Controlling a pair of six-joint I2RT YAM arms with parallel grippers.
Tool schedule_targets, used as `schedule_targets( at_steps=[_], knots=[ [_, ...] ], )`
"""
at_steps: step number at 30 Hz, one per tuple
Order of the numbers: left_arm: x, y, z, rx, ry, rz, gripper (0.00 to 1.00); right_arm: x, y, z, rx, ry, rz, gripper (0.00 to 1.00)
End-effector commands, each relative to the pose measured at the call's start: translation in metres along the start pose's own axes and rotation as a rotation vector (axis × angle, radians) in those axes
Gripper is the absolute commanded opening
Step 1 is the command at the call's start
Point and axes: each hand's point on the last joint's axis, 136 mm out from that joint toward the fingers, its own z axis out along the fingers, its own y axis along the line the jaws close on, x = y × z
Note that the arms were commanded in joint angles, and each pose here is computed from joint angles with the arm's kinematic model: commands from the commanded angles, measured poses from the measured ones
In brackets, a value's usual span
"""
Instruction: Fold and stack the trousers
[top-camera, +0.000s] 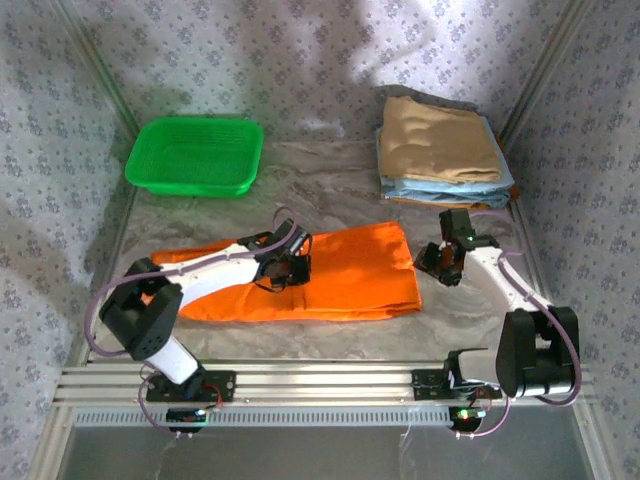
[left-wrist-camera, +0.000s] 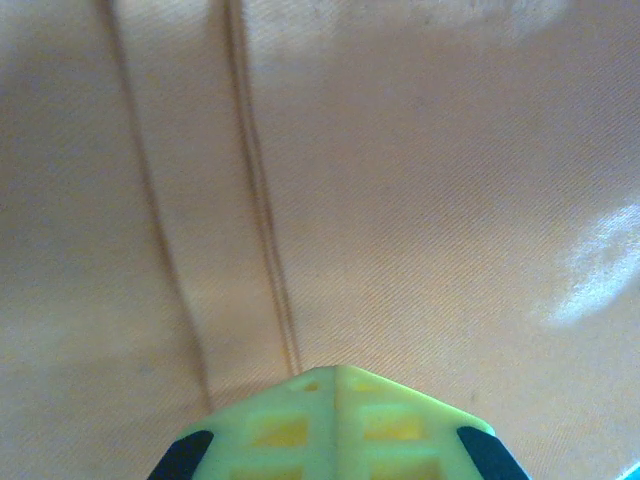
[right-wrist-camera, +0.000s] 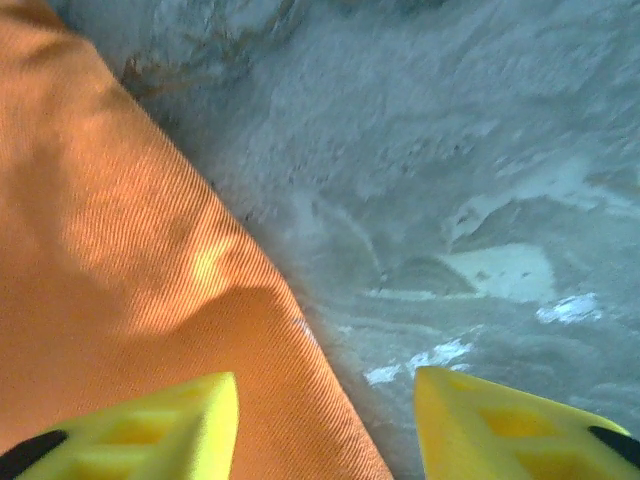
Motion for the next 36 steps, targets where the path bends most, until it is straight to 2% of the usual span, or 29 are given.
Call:
schedule_targets(
  at_steps=[1, 4, 6, 10, 13, 17, 20, 21, 24, 25, 30, 36],
  knots=[
    [-0.007, 0.016, -0.025, -0.027, -0.039, -0.002, 0.04, 0.024, -0.001, 0.009, -0.005, 0.075, -0.045, 0.55],
    [-0.004, 0.017, -0.031, -0.004, -0.049, -0.017, 0.05, 0.040, 0.006, 0.012, -0.016, 0.088, -0.075, 0.50],
    [0.000, 0.014, -0.030, -0.011, -0.034, -0.003, 0.05, 0.049, 0.010, 0.011, -0.002, 0.084, -0.100, 0.33],
    [0.007, 0.004, -0.022, -0.062, -0.025, 0.063, 0.00, 0.061, 0.006, 0.019, 0.045, 0.103, -0.099, 0.05],
    [0.015, 0.000, -0.012, -0.035, -0.018, 0.048, 0.00, 0.063, -0.012, 0.024, 0.123, 0.108, -0.061, 0.00],
    [0.030, 0.003, 0.005, -0.002, 0.004, 0.013, 0.00, 0.067, -0.018, 0.025, 0.113, 0.135, -0.010, 0.00],
    [0.043, 0.012, 0.018, -0.014, 0.025, -0.004, 0.00, 0.060, -0.020, 0.016, 0.121, 0.107, 0.001, 0.08],
    [0.047, 0.016, 0.022, -0.018, 0.030, -0.011, 0.00, 0.054, -0.022, 0.012, 0.125, 0.085, 0.010, 0.15],
    [0.057, 0.023, 0.033, -0.026, 0.048, -0.020, 0.00, 0.036, -0.023, 0.004, 0.115, 0.015, 0.020, 0.53],
    [0.059, 0.025, 0.036, -0.029, 0.055, -0.020, 0.00, 0.031, -0.024, 0.005, 0.116, 0.003, 0.032, 0.59],
    [0.063, 0.034, 0.041, -0.059, 0.057, -0.012, 0.00, 0.021, -0.011, 0.015, 0.082, 0.044, -0.023, 0.71],
    [0.066, 0.043, 0.041, -0.086, 0.057, 0.004, 0.00, 0.004, 0.010, 0.027, 0.015, 0.071, -0.097, 0.72]
  ],
)
